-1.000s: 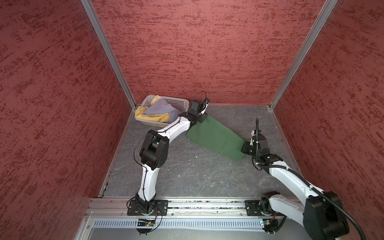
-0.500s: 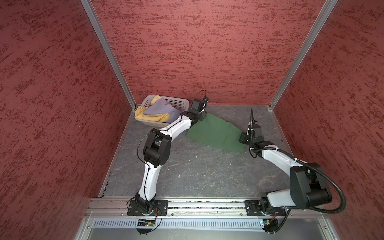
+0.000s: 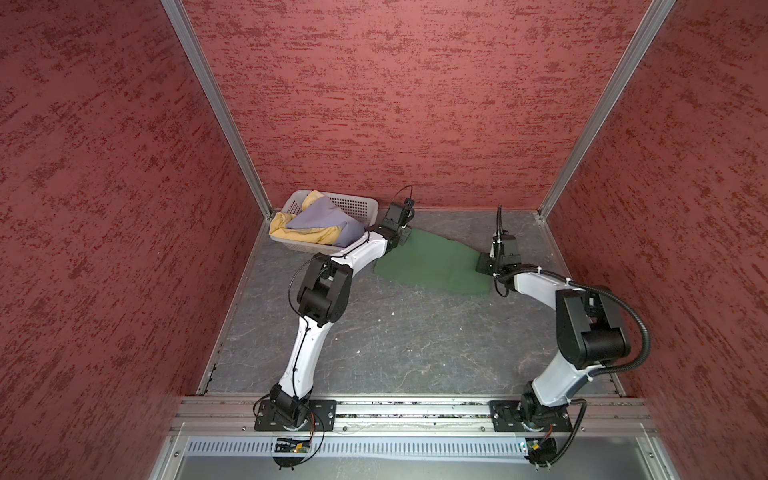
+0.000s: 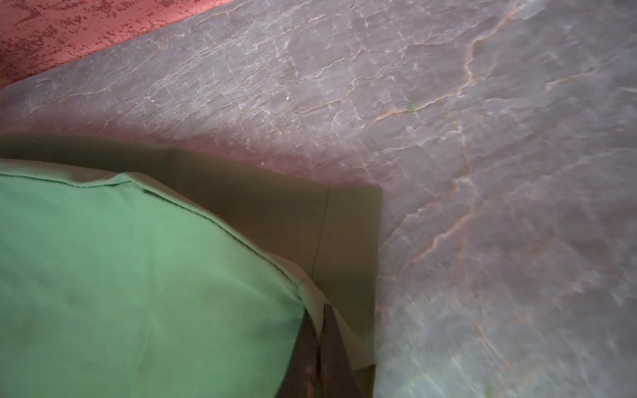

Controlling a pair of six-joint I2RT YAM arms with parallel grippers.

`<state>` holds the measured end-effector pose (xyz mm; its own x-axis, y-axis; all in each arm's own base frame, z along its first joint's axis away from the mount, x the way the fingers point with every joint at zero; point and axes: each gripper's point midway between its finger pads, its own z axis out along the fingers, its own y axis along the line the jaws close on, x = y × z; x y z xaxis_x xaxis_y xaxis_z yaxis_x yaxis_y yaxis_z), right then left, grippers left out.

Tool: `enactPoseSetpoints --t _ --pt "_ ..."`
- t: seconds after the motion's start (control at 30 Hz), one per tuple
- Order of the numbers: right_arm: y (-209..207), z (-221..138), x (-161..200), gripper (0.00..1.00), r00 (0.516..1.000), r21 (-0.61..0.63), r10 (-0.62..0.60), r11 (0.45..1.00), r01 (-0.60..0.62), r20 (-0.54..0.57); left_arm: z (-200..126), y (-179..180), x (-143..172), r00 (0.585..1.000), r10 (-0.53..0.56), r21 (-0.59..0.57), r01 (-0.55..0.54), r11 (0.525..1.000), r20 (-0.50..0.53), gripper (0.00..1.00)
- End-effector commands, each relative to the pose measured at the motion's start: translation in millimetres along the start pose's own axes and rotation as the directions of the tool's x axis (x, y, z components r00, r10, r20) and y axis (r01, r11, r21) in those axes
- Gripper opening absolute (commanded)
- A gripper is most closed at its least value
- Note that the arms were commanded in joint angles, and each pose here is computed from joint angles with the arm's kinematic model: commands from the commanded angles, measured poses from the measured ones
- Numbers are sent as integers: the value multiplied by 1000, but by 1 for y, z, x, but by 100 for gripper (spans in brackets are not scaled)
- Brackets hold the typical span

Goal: Fold and stack skirts
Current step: Fold the skirt at the top-center of the table.

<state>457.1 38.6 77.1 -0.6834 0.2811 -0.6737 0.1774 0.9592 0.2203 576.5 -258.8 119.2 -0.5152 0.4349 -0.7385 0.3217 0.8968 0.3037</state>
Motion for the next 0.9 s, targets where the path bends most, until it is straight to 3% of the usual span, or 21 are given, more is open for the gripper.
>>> enactPoseSetpoints --t 0.0,0.1,0.13,0.27,0.4,0.6,0.73,0.87 --pt "9 10 -15 1 1000 -50 8 999 -8 7 9 8 8 999 -32 -47 31 998 -39 0" --pt "9 23 -16 3 999 -59 23 998 -24 -26 13 14 14 997 -52 -75 48 996 -60 1" --pt "10 27 -17 5 999 -62 28 998 -30 -37 14 16 16 996 -62 -77 57 995 -66 5" --pt "13 40 -22 13 998 -93 42 995 -47 -56 15 19 19 994 -84 -76 79 994 -72 26" --pt "15 43 -37 30 998 -107 47 993 -50 -33 10 19 18 994 -88 -68 84 994 -67 53" --pt "13 28 -69 47 998 -108 39 994 -35 38 -20 9 -3 998 -60 -19 61 998 27 65" --pt "3 14 -83 52 997 -82 38 996 -32 67 -52 -13 -22 992 11 62 -19 998 128 75" --pt "-8 12 -78 52 998 -76 48 996 -46 30 -83 -47 -31 969 108 161 -146 976 222 77"
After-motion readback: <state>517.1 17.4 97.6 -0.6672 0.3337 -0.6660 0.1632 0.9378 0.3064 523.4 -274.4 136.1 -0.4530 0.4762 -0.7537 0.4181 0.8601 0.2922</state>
